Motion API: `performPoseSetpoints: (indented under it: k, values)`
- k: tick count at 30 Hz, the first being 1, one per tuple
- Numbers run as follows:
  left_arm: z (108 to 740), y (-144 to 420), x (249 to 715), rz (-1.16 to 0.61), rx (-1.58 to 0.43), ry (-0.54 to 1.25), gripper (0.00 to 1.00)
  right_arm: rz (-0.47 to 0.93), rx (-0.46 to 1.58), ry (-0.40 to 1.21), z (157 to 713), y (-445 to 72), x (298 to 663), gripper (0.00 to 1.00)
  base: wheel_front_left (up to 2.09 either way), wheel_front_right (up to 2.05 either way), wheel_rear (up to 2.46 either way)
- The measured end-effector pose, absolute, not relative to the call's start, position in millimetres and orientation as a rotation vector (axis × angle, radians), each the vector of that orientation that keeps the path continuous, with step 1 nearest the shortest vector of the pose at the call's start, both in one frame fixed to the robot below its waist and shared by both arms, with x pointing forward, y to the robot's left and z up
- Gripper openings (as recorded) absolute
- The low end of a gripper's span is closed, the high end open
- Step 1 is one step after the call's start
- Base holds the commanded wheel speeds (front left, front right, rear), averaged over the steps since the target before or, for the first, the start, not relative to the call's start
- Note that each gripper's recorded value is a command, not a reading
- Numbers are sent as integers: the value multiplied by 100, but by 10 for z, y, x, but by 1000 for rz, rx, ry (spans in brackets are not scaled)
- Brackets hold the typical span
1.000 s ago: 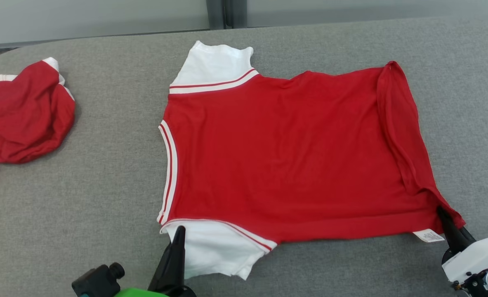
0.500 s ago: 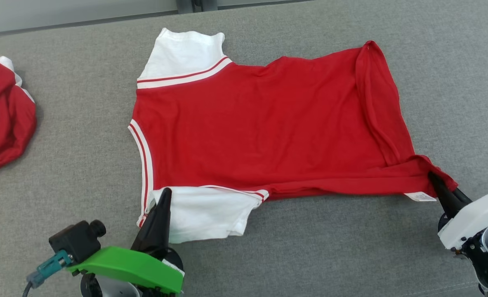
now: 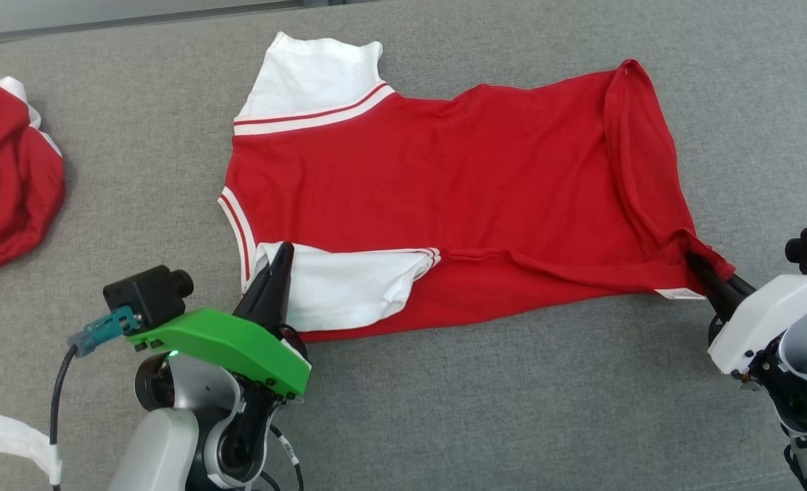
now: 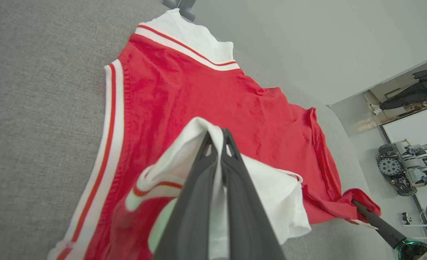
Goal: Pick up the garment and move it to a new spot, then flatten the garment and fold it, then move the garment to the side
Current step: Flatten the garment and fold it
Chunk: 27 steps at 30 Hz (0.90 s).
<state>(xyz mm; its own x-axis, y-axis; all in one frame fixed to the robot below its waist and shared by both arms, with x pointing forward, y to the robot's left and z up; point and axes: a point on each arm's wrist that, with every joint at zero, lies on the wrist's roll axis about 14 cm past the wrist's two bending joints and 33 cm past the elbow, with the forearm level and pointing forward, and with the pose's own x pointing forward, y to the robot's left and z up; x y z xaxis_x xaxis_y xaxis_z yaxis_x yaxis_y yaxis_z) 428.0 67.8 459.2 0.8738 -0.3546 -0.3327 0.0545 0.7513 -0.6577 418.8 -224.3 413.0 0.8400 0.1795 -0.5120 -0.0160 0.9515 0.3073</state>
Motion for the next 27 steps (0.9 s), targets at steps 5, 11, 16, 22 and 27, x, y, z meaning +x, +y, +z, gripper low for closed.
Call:
performPoseSetpoints:
  k: [5, 11, 16, 22, 27]
  values:
    - [4501, 651, 4368, -238, -671, 488, 0, 114, 277, 564, 4241, -2283, 4262, 0, 0, 0, 0]
    - [4385, 632, 4419, -235, -670, 513, 0, 120, 209, 611, 4282, -2365, 4326, 2, 0, 0, 0]
    - [4384, 608, 4509, -240, -666, 507, 0, 125, 200, 627, 4298, -2360, 4384, 9, 0, 0, 0]
    - [4317, 615, 4589, -220, -655, 514, 100, 119, 246, 578, 4347, -2310, 4458, 100, 0, 0, 0]
    - [4334, 781, 4685, -150, -630, 433, 100, 77, 258, 434, 4589, -2428, 4581, 100, 0, 0, 0]
